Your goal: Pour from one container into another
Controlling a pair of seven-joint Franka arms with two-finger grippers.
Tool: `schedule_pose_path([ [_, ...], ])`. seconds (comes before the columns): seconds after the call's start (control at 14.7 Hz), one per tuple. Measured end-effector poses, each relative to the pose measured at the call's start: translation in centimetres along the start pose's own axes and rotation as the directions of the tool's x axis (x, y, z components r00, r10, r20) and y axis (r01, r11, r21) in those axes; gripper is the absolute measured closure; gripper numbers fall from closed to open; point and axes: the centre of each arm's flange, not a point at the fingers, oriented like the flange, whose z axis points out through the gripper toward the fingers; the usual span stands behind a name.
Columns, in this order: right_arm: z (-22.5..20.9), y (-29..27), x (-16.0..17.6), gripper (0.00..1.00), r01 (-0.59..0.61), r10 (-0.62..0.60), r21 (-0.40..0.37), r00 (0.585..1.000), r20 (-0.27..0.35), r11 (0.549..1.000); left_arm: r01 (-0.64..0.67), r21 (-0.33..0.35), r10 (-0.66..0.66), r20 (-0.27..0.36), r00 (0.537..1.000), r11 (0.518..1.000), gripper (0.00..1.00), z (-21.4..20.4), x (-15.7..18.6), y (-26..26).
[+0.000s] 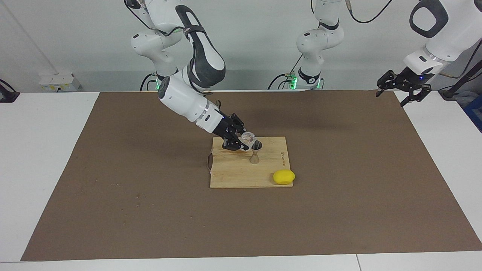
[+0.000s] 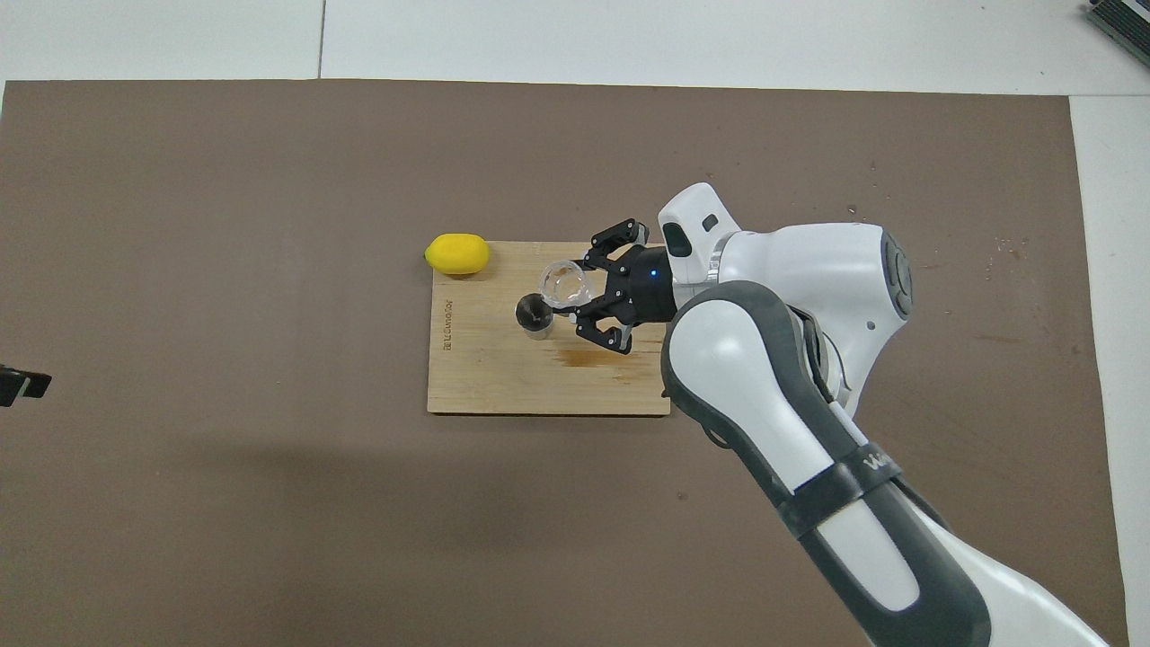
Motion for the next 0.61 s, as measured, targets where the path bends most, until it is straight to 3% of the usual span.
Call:
schedule_pose_path([
  [0.14, 0.0, -0.1, 0.0, 0.49, -0.002, 0.002, -0.001, 1.0, 0.02, 1.0, 0.196, 0.004, -0.196, 0.001, 0.981, 0.981, 0.0, -0.7, -0.2, 0.0],
  [0.34, 0.1, -0.2, 0.2, 0.49, -0.006, 0.006, -0.001, 0.999, 0.032, 1.0, 0.444, 0.006, -0.444, -0.004, 0.896, 0.896, 0.0, -1.9, -0.5, 0.3],
  [0.48, 0.3, -0.4, 0.4, 0.49, 0.0, 0.0, 0.002, 0.999, 0.049, 1.0, 0.531, 0.007, -0.531, -0.006, 0.848, 0.847, 0.0, -2.3, -0.4, 0.6],
  [0.61, 0.6, -0.8, 0.7, 0.49, -0.005, 0.005, 0.004, 0.997, 0.071, 1.0, 0.55, 0.009, -0.55, -0.016, 0.835, 0.835, 0.0, -2.7, -0.2, 1.0],
])
